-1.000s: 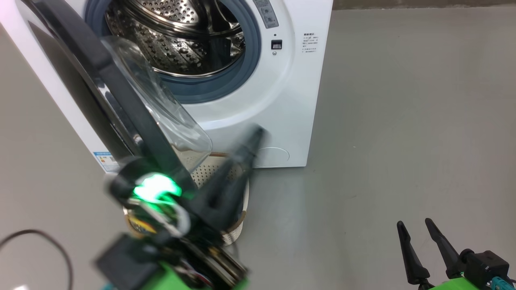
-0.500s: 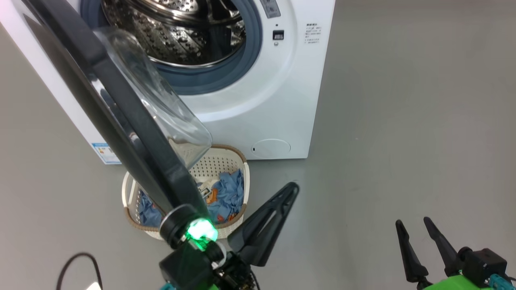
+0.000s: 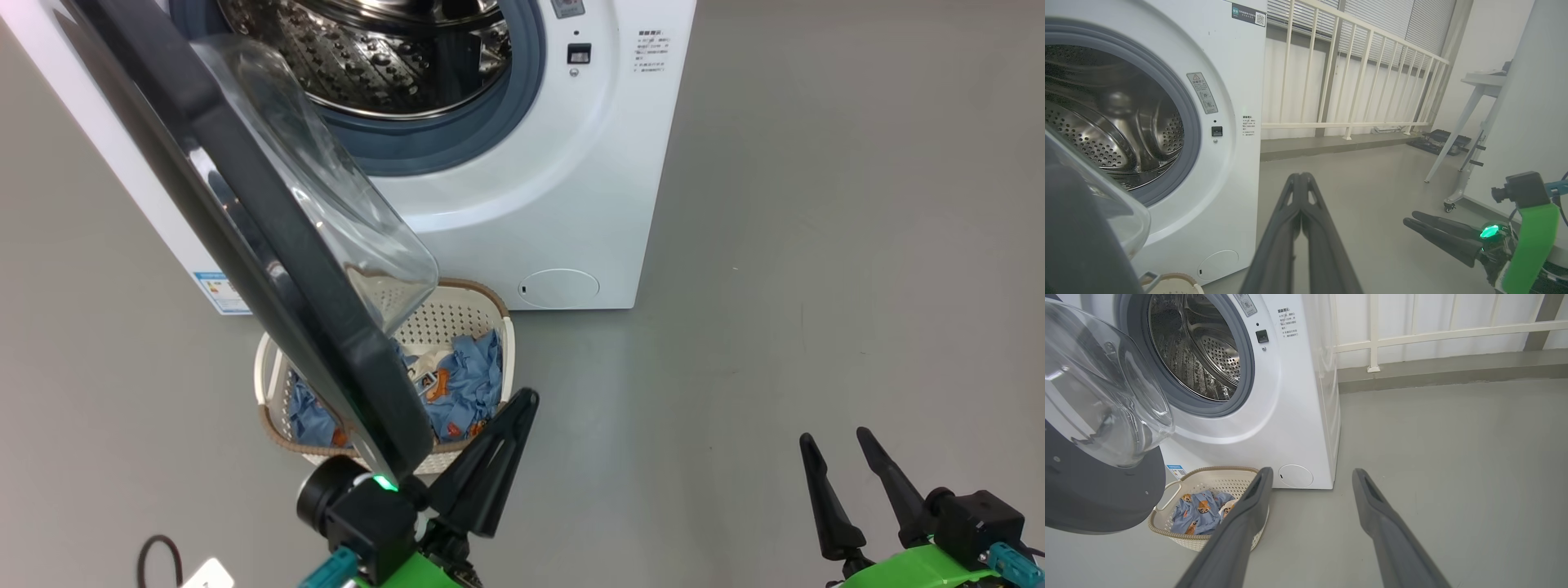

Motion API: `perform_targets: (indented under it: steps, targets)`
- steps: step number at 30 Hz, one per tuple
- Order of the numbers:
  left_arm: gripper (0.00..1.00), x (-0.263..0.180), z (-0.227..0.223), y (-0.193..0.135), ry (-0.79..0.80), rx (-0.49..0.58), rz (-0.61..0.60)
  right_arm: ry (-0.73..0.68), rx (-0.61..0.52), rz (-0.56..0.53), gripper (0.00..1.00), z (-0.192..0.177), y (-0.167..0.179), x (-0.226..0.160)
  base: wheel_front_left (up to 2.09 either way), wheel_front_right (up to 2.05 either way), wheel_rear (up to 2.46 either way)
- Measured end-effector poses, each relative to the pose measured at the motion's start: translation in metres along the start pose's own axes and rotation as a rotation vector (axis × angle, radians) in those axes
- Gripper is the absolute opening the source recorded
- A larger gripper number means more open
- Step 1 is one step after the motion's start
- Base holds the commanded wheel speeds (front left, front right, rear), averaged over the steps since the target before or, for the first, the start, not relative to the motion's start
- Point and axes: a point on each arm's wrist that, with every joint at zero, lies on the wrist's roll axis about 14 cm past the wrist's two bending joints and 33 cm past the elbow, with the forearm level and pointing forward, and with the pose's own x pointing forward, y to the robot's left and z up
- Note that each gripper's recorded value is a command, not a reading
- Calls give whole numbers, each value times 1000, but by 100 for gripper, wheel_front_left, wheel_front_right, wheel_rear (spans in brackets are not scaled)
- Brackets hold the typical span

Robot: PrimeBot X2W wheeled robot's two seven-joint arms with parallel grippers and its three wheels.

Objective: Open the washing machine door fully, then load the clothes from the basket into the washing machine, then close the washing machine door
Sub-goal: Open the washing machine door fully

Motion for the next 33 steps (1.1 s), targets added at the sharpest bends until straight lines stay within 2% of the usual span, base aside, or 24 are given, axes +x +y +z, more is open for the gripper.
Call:
perform_targets:
  steps: [4, 11, 19, 33]
  targets:
    - [0, -6, -21, 5, 73, 35, 6, 4, 2, 2, 100, -1, 1, -1, 0, 0, 0]
    - [0, -16, -52, 16, 175, 27, 41, 8, 2, -2, 100, -2, 0, -3, 0, 0, 0]
    - [0, -9, -55, 23, 178, 27, 57, 10, 11, -11, 100, -3, -3, -4, 0, 0, 0]
    - [0, -10, -50, 60, 167, 45, 162, 33, 26, -9, 100, -12, -1, 1, 0, 0, 0]
